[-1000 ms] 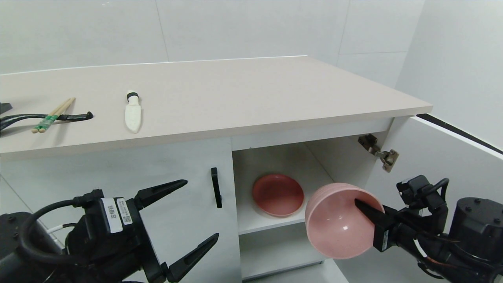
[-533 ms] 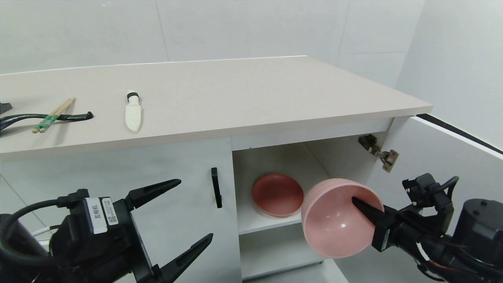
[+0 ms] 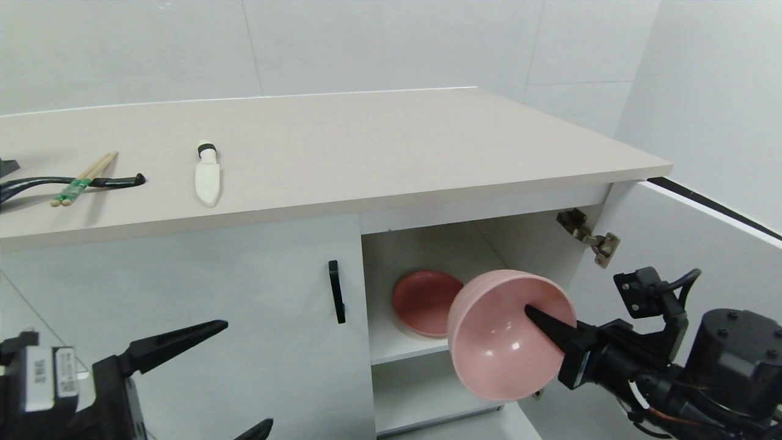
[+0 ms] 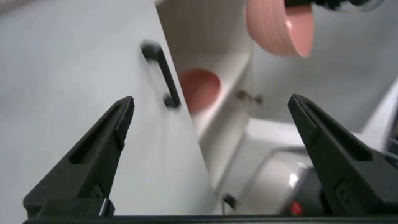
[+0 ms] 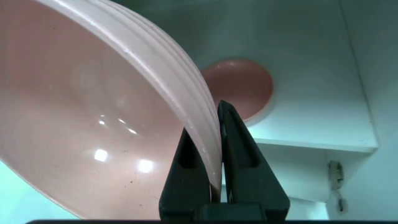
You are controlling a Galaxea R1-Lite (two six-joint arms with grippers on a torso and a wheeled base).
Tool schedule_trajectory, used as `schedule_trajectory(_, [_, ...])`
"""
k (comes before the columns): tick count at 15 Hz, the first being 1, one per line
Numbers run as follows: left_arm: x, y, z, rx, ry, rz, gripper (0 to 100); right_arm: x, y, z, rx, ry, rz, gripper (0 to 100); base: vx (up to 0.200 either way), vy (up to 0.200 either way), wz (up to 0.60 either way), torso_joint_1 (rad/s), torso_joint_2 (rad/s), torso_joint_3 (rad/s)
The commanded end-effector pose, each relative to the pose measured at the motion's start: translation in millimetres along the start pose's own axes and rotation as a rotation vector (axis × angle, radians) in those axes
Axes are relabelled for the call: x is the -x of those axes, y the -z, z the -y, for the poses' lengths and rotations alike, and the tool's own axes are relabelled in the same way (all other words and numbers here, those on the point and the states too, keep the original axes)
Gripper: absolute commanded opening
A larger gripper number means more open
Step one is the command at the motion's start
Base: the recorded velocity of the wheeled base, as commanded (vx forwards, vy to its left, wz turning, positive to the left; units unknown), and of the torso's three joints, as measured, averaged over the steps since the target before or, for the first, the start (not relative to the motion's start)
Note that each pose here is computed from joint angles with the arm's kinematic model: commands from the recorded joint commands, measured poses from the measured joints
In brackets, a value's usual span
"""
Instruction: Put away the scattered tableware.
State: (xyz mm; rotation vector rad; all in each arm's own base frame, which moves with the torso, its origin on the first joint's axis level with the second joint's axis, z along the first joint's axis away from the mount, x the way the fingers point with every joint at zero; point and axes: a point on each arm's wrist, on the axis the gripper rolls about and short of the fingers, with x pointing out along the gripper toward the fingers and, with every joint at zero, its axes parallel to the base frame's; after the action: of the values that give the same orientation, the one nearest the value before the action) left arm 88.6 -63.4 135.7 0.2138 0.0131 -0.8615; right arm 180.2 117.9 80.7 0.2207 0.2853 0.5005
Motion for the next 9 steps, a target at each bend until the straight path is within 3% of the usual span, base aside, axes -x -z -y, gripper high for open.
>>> schedule_trajectory(1, [28.9,-8.5,6.0,0.007,-0.024,0.099,100,-21.5,12.5,2.3,-0.023,0.015,-0.052,0,0.000,0.000,0.00,0.000,0.00,0.000])
schedule_trajectory(3, [26.9,-12.5,4.8,0.056,-0.018,0.107,100,-52.6,26.4,5.6,-0.035,0.051,-0.077,0,0.000,0.000,0.00,0.000,0.00,0.000])
schedule_trajectory(4, [25.9,-10.3,5.3,0.065,-0.011,0.091,100,-75.5,36.2,7.5,-0.092,0.124,-0.059,0,0.000,0.000,0.00,0.000,0.00,0.000])
schedule_trajectory(9, [25.6,-8.4,6.0,0.069,-0.004,0.081,100,-122.6,58.4,14.9,-0.151,0.196,-0.027,0,0.000,0.000,0.00,0.000,0.00,0.000])
